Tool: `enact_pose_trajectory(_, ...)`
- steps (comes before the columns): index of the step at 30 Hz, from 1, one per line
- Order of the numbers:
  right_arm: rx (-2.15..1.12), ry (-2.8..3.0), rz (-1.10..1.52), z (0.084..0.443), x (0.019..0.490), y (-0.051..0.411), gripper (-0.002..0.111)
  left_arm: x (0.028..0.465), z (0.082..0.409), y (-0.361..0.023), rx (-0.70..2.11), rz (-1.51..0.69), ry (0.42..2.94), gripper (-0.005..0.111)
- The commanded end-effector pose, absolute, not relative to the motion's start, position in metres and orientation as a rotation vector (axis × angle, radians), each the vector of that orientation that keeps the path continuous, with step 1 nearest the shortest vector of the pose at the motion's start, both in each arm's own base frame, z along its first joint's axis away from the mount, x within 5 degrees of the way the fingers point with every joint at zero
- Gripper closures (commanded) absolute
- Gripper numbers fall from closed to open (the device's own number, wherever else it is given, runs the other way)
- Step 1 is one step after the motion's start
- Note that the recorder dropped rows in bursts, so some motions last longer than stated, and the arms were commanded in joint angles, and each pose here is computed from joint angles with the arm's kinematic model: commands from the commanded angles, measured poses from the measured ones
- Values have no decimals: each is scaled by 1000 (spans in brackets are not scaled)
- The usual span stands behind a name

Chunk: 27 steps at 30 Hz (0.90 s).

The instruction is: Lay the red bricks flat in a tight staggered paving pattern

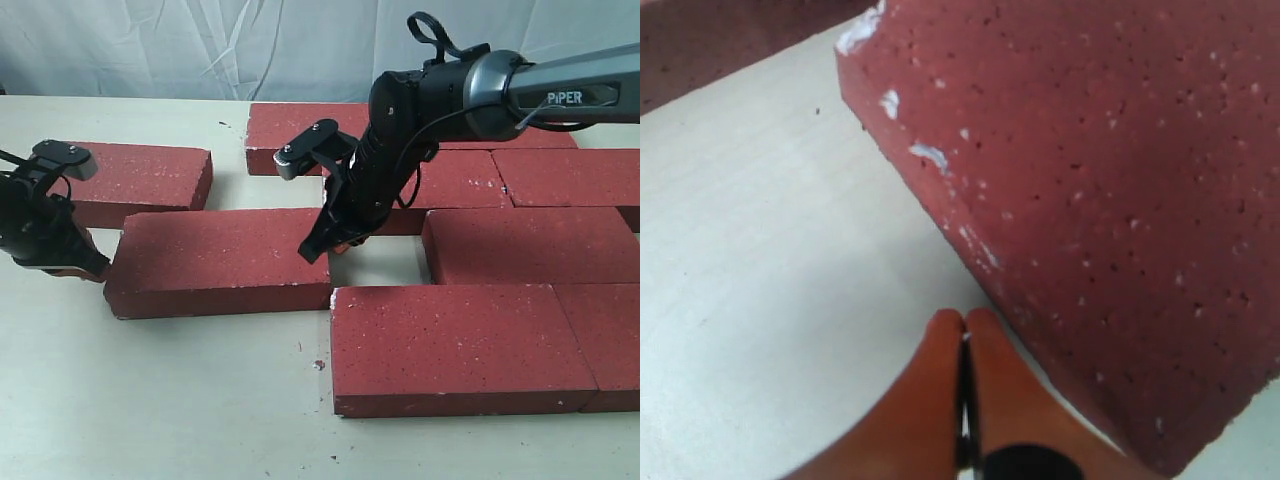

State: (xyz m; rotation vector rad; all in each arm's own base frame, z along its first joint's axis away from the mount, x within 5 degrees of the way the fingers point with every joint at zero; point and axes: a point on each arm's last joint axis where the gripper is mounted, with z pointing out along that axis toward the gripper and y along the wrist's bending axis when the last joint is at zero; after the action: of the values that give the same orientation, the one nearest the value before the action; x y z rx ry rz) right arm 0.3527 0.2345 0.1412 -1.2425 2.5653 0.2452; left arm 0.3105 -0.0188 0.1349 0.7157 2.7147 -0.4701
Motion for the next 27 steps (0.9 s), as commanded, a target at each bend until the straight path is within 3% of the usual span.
enact_pose_trajectory(1, -1261, 2565, 251, 147, 351, 234, 109, 311, 136, -22, 717, -494, 2710, 107)
enact_pose_trajectory(27, -1303, 2605, 302, 157, 342, 233, 109, 308, 138, -28, 800, -586, 2674, 107)
